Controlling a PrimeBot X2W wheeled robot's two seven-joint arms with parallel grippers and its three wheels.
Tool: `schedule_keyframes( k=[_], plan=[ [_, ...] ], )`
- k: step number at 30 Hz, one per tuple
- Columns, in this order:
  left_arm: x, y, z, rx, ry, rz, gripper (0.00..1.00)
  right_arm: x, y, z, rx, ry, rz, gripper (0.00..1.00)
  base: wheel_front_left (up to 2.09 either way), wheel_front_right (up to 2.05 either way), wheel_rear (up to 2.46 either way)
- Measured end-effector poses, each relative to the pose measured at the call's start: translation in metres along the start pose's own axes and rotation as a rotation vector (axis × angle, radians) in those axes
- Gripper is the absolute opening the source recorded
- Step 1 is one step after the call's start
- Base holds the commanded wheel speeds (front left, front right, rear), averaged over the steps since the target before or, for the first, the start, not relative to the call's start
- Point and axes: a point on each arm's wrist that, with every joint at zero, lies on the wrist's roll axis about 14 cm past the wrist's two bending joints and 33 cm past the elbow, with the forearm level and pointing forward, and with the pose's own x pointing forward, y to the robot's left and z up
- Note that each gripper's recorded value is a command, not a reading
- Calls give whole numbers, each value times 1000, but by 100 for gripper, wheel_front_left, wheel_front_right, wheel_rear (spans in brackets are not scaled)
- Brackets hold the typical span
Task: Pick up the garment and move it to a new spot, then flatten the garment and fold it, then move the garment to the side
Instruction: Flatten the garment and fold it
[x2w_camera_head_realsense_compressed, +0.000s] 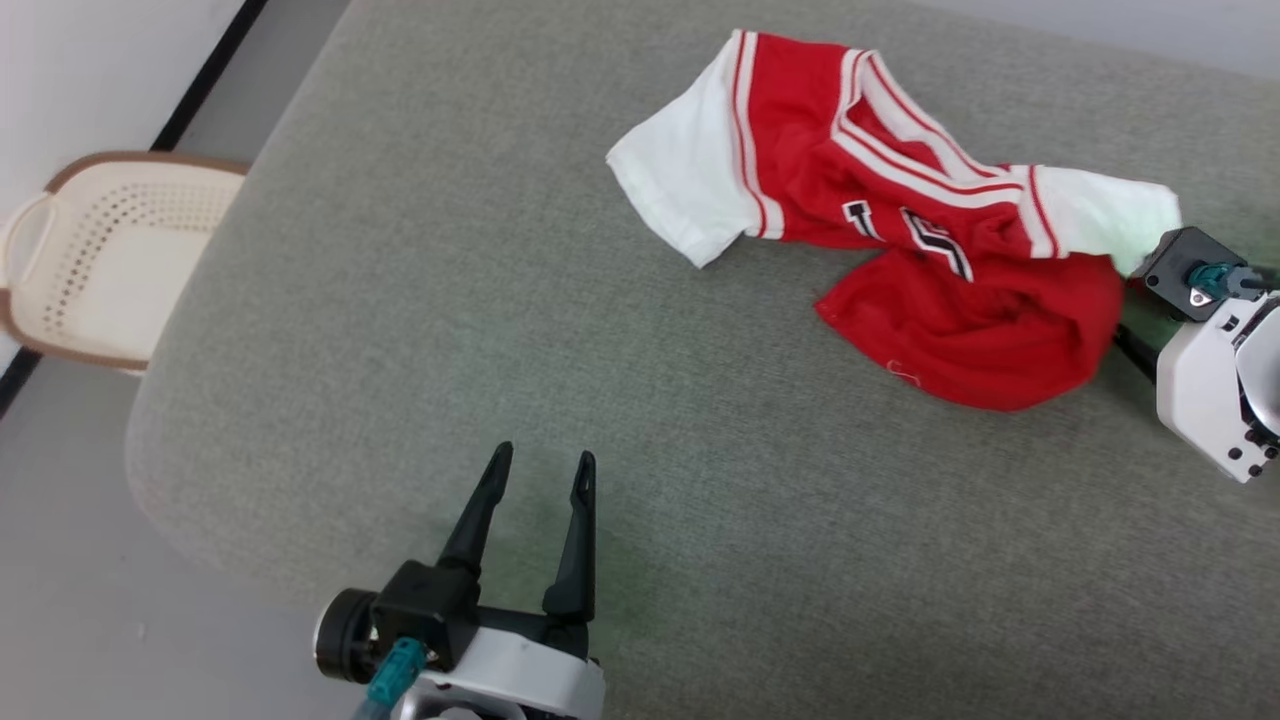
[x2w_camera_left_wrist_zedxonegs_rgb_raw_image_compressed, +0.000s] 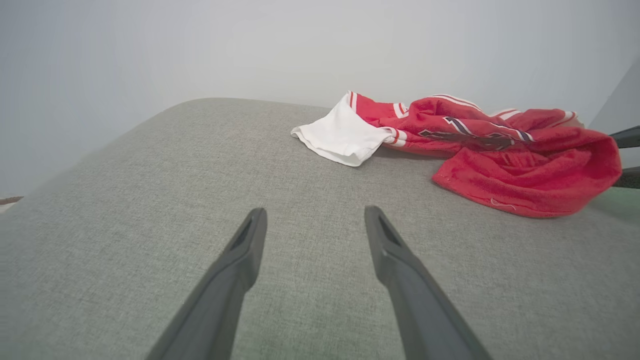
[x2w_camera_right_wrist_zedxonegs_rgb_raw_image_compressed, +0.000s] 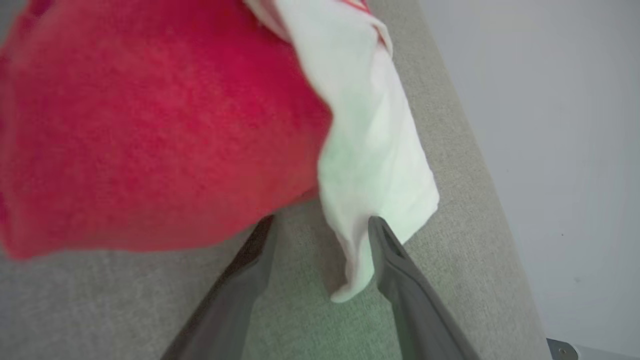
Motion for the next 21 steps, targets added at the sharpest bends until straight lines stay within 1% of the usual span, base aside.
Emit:
schedule_keyframes(
  k=[1,4,8,10,12,14,15,16,18,21],
  plan=[
    [0,2,0,2,2,6,100,3,2,0,-1,-2,8,1,0,0,0],
    [-2,4,-3,12,10,11,100,10,10,-1,-14,-6,30,0,0,0,0],
    [0,5,-4,15,14,14,100,11,9,-4,-9,-6,27,0,0,0,0],
    [1,3,-6,13,18,4,100,9,-1,-3,-3,-12,4,0,0,0,0],
    [3,0,-8,10,22,-5,100,6,-15,2,43,-45,-24,0,0,0,0],
    [5,-3,-10,5,27,-12,100,2,-37,9,118,-84,-72,0,0,0,0],
    [6,-4,-10,1,30,-15,100,-1,-51,13,185,-108,-102,0,0,0,0],
    [7,-5,-11,-4,31,-18,100,-3,-62,14,276,-131,-130,0,0,0,0],
    [9,-8,-13,-13,35,-24,100,-7,-80,13,435,-163,-171,0,0,0,0],
    [10,-10,-17,-22,49,-31,100,-11,-106,5,613,-184,-243,0,0,0,0]
  ],
)
